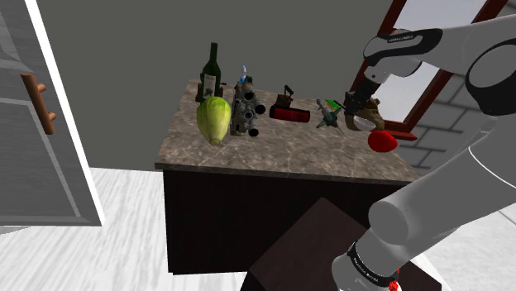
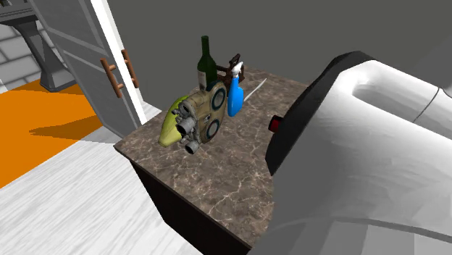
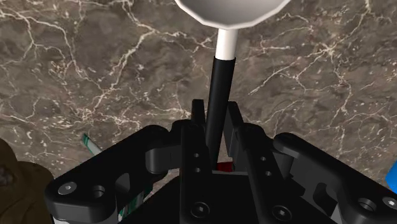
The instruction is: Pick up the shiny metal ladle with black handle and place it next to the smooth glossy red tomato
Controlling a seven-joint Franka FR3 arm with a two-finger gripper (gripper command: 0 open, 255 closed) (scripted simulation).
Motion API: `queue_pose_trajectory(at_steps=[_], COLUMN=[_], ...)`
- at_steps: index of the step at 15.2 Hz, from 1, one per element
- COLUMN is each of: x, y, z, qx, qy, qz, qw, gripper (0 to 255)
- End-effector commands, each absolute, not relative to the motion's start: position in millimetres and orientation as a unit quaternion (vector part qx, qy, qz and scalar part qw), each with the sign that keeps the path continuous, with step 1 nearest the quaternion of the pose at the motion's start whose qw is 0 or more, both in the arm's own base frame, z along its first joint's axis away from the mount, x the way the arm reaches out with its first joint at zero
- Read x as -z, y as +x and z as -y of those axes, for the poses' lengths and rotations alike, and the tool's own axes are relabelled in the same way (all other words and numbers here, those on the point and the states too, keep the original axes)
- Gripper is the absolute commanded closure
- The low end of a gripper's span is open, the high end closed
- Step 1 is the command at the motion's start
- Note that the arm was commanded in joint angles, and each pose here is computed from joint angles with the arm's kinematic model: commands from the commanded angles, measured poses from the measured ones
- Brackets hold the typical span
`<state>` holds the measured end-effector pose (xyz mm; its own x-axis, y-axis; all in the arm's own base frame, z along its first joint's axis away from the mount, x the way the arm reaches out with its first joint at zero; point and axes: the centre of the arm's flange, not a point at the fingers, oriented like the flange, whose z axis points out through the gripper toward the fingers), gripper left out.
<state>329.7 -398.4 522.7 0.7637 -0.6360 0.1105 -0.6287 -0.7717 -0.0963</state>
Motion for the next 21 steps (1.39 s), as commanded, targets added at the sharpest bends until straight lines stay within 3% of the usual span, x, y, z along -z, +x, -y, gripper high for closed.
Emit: queue_pose_trajectory(at_steps=[1, 21], x=[-520, -420], y=[309, 295], z=[420, 434], qx=[0.068, 0.068], qy=[-0.939, -0.939], qz=[-0.336, -0.336], qw=[0.027, 0.027], gripper=[255, 255])
